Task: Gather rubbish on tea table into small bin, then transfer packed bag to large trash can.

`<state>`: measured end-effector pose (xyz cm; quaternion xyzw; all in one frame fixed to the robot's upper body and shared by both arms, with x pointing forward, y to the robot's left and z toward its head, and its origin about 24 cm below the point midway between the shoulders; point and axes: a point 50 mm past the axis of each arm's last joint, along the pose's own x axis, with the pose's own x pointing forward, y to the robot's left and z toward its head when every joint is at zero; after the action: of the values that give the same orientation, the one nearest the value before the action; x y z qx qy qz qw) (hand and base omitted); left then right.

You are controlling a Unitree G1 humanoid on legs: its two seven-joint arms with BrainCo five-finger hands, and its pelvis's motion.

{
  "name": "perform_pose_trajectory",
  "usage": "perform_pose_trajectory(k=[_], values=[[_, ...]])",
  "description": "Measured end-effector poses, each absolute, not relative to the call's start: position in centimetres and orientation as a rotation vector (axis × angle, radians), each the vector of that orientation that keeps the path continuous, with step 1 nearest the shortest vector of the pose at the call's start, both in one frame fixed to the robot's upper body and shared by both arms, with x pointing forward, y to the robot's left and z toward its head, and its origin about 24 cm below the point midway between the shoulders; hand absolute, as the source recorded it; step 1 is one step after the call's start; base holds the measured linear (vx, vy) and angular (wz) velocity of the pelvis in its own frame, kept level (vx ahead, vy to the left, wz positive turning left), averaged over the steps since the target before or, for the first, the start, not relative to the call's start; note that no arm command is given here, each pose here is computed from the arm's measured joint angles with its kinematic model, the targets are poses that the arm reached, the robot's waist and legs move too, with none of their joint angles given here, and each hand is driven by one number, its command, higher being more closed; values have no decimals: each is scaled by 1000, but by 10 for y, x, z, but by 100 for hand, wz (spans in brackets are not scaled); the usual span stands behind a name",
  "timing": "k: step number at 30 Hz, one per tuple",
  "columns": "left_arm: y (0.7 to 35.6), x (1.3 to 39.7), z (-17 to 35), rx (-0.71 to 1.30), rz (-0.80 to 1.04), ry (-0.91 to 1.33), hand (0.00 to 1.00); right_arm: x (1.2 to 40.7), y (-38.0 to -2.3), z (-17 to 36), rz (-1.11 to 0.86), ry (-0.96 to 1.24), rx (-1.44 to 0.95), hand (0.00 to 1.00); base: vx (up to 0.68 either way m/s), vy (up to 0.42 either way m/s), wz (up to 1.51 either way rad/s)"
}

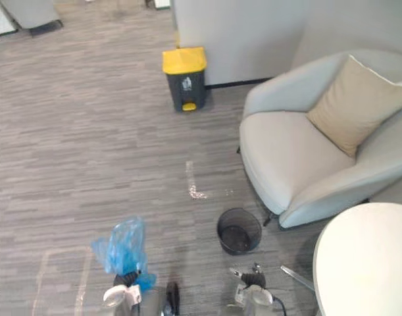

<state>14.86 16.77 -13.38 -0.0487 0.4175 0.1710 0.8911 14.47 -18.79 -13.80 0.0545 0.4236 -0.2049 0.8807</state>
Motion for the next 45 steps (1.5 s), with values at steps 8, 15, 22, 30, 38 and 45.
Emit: perform_pose_trajectory(k=[8,15,22,30,38,45], values=[[181,133,-141,20,315,931,100,136,-178,-144,-456,925,170,0,-37,131,13],[185,125,-147,46,308,980,100,133,-177,-149,-460,975,183,0,-86,38,-2],[187,127,-146,13,347,968,100,128,-187,-149,-468,975,150,0,4,66,15],[189,129,-146,-6,370,974,100,137,-187,-145,-463,939,147,0,216,-7,29],[167,129,-148,-65,343,982,100,123,-204,-149,-523,977,138,0,524,-154,41],[165,154,-136,-78,316,884,100,148,-180,-142,-465,925,187,0,371,72,-41]])
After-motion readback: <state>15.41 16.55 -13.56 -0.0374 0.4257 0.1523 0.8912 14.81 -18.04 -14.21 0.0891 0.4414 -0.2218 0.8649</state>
